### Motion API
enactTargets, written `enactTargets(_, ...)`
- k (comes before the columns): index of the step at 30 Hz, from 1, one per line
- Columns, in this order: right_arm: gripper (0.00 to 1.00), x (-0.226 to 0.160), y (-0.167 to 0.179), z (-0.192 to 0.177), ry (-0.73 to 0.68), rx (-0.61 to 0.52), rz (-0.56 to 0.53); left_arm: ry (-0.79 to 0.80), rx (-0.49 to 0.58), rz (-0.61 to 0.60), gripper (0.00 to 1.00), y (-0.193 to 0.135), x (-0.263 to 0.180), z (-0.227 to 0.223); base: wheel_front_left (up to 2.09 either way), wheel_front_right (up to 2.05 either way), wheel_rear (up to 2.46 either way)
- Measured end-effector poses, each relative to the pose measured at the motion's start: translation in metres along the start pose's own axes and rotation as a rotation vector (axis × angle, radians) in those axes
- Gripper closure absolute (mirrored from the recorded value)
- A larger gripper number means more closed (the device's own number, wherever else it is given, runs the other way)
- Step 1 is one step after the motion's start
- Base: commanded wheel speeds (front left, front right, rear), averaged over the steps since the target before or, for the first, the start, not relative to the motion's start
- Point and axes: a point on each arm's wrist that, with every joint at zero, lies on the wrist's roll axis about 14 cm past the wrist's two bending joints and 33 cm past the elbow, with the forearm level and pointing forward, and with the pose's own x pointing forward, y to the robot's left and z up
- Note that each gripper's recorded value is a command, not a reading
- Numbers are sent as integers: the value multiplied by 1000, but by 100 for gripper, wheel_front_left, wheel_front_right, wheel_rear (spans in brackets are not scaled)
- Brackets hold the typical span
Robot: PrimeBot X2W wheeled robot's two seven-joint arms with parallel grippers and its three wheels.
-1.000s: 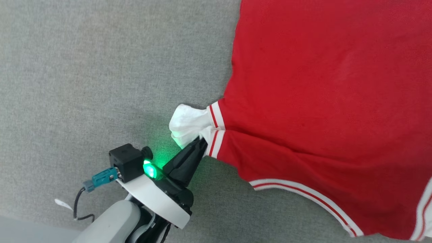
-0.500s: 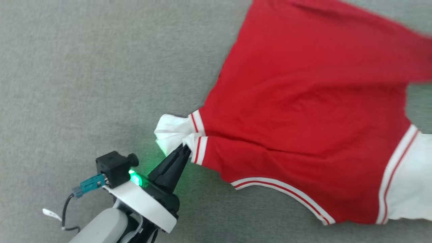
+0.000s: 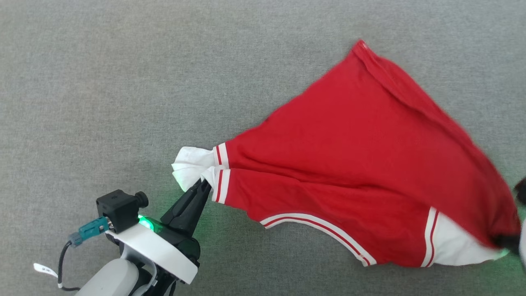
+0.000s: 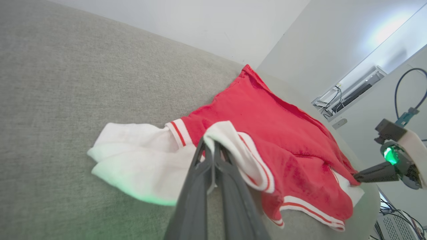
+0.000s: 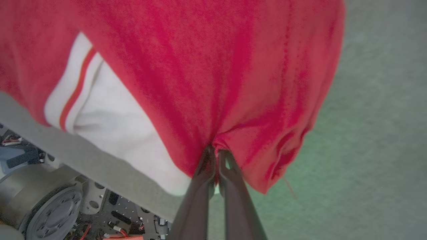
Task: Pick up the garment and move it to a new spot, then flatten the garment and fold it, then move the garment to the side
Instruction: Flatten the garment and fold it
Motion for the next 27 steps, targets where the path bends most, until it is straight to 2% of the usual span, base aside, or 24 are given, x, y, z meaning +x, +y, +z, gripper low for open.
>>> enactTargets(5,100,10,37,-39,53,-10,84,4,-4,8,100,1,-1,-3,0,0,0)
enactTargets(11,100,19,66,-46,18,-4,127,13,-10,19,100,4,0,-7,0,0,0)
enactTargets(12,90,19,65,-45,10,-22,111,13,-12,17,100,3,1,-8,0,0,0)
enactTargets(13,60,18,61,-42,-8,-41,87,13,-14,16,100,2,1,-8,0,0,0)
enactTargets(14,46,18,60,-40,-23,-42,74,13,-16,16,100,2,1,-8,0,0,0)
enactTargets(15,0,17,59,-37,-42,-34,66,11,-18,15,100,2,1,-8,0,0,0)
enactTargets(18,0,10,57,-24,-102,-27,50,9,-22,17,100,1,1,-8,0,0,0)
enactTargets(19,0,-4,42,1,-189,-29,-2,11,-29,21,100,1,-1,-10,0,0,0)
enactTargets(22,0,-30,18,30,-273,-53,-93,5,-38,21,100,0,-1,-10,0,0,0)
enactTargets(27,0,-57,3,76,-389,-100,-162,5,-53,26,100,-1,-2,-13,0,0,0)
